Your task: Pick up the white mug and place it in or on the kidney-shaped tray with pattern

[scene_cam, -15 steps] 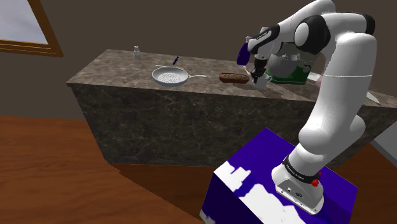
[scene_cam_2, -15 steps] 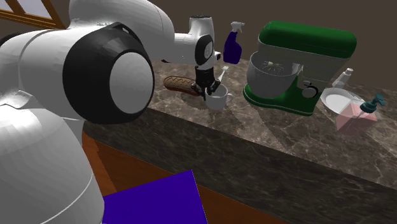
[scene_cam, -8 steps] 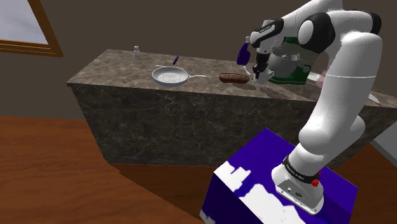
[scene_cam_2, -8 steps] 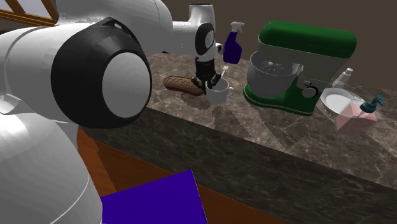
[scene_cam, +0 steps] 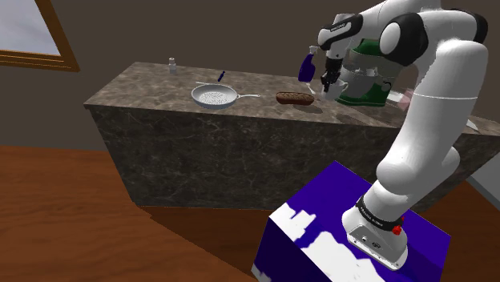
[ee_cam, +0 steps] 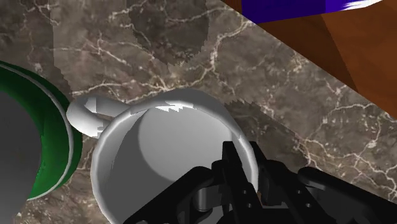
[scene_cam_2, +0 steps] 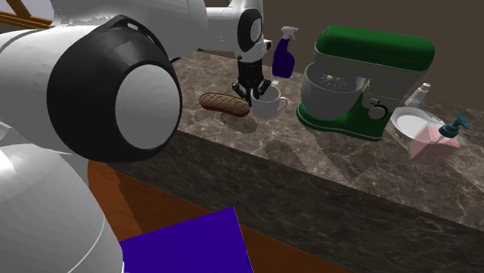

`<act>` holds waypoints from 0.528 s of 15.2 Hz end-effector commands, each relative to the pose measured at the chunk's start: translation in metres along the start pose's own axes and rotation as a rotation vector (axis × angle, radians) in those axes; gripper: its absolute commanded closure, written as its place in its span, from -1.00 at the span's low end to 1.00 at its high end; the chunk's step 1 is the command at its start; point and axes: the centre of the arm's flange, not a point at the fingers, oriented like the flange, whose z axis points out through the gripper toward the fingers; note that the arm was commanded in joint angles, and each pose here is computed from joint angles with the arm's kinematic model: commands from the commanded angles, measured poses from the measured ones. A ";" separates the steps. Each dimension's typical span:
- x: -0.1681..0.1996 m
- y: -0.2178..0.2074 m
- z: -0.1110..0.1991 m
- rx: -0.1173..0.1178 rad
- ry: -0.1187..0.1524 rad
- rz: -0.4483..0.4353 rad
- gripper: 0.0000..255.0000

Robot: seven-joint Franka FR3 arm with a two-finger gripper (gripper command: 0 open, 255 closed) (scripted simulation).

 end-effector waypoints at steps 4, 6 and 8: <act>-0.003 0.002 -0.026 0.000 0.000 0.000 1.00; -0.004 0.003 -0.037 0.000 0.000 0.000 1.00; 0.013 -0.016 -0.042 0.000 0.000 0.000 1.00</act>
